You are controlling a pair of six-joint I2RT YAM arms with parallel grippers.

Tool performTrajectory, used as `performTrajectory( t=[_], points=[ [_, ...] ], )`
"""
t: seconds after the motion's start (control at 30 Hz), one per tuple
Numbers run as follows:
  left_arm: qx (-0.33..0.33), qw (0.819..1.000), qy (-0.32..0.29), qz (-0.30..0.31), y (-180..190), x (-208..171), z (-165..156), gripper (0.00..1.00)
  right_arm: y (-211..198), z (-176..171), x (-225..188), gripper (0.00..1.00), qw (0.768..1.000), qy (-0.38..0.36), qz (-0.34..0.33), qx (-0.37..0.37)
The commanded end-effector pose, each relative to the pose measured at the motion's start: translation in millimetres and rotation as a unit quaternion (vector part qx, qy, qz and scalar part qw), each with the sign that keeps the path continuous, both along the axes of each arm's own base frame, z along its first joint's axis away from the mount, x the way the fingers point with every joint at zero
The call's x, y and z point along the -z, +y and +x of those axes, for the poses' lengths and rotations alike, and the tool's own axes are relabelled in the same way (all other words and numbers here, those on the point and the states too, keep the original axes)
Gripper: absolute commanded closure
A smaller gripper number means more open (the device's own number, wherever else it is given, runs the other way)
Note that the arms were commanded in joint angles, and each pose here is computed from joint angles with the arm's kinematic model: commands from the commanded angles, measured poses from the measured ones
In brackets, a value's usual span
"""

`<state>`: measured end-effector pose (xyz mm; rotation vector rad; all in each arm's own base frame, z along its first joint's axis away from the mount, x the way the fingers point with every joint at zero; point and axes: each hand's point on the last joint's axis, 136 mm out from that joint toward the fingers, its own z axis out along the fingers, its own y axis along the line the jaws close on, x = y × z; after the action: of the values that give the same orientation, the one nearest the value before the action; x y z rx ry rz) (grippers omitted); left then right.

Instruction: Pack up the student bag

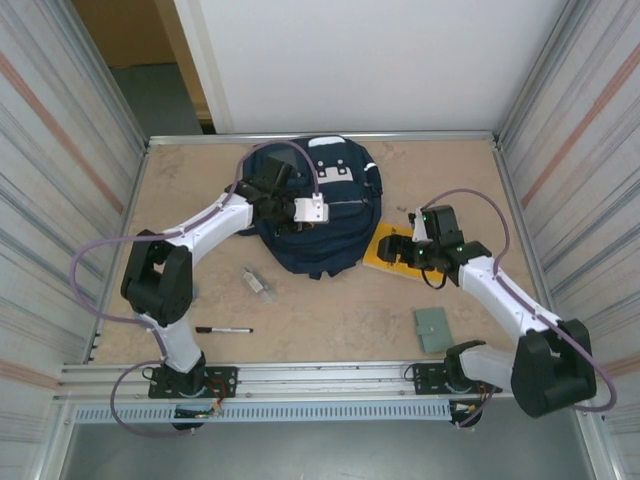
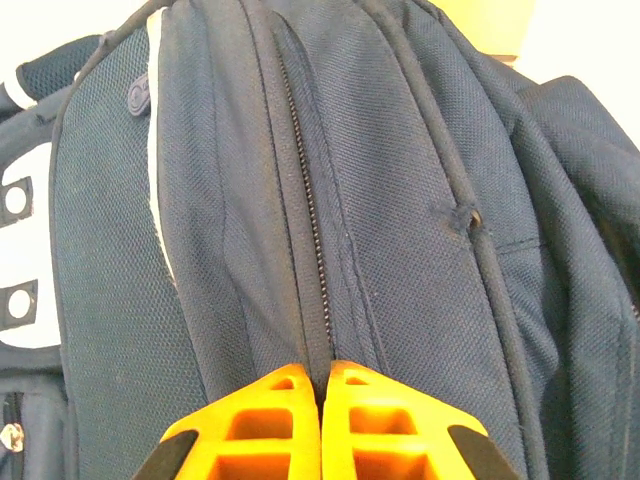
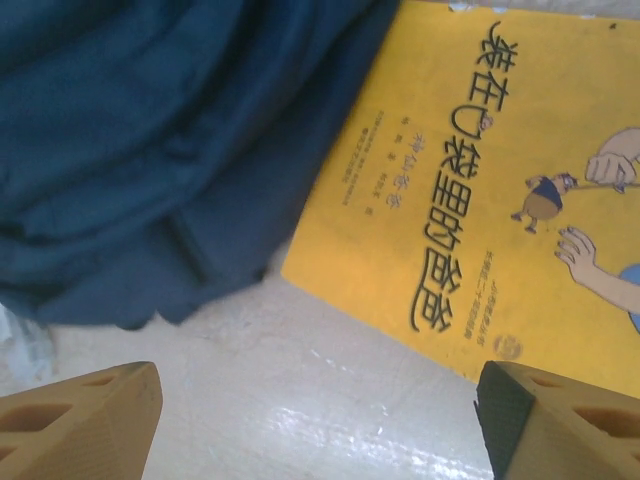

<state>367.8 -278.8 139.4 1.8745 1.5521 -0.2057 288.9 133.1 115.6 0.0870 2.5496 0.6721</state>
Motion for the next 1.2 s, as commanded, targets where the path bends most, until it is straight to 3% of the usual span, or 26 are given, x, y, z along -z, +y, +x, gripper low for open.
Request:
performTrajectory(
  t=[0.0, 0.13, 0.2, 0.27, 0.33, 0.37, 0.47, 0.63, 0.77, 0.97, 1.17],
  points=[
    [0.062, 0.990, -0.104, -0.069, -12.5, -56.1, 1.8, 1.00, 9.4, 16.6, -20.5, 0.19, 0.997, 0.003, 0.066, -0.034],
    [0.016, 0.991, -0.127, -0.043, 11.2, -44.9, 21.7, 0.94, 6.8, 34.6, -20.4, 0.23, 0.994, 0.031, 0.094, -0.038],
    [-0.065, 0.988, -0.137, 0.000, 34.8, -38.5, 49.6, 0.87, 4.4, 42.1, -16.8, 0.23, 0.994, 0.035, 0.101, -0.040],
    [-0.160, 0.977, -0.142, 0.003, 58.4, -44.1, 75.7, 0.87, 2.5, 48.3, -10.9, 0.23, 0.993, 0.039, 0.103, -0.039],
    [-0.237, 0.964, -0.122, -0.020, 74.1, -55.8, 86.4, 0.70, 0.5, 53.3, -4.6, 0.24, 0.994, 0.047, 0.096, -0.035],
    [-0.262, 0.958, -0.114, -0.030, 78.5, -59.9, 86.9, 0.66, -0.3, 55.4, -2.9, 0.24, 0.994, 0.048, 0.094, -0.034],
    [-0.379, 0.918, -0.091, -0.076, 98.8, -81.2, 89.8, 0.49, -2.5, 61.8, 2.1, 0.24, 0.995, 0.047, 0.086, -0.026],
    [-0.499, 0.851, 0.054, -0.156, 97.7, -90.5, 54.4, 0.46, -12.9, 71.2, 16.2, 0.24, 0.996, 0.064, 0.057, -0.003],
    [-0.521, 0.836, 0.104, -0.138, 59.9, -62.6, 0.8, 0.45, -14.5, 72.4, 28.1, 0.25, 0.996, 0.075, 0.048, 0.006],
    [-0.573, 0.757, 0.259, -0.178, 28.6, -11.4, -51.1, 0.45, -13.0, 56.2, 38.2, 0.25, 0.995, 0.081, 0.050, -0.006],
    [-0.665, 0.691, 0.234, -0.160, 51.6, 15.3, -37.7, 0.42, -17.8, 49.2, 43.6, 0.19, 0.996, 0.086, 0.037, -0.001]
  ],
)
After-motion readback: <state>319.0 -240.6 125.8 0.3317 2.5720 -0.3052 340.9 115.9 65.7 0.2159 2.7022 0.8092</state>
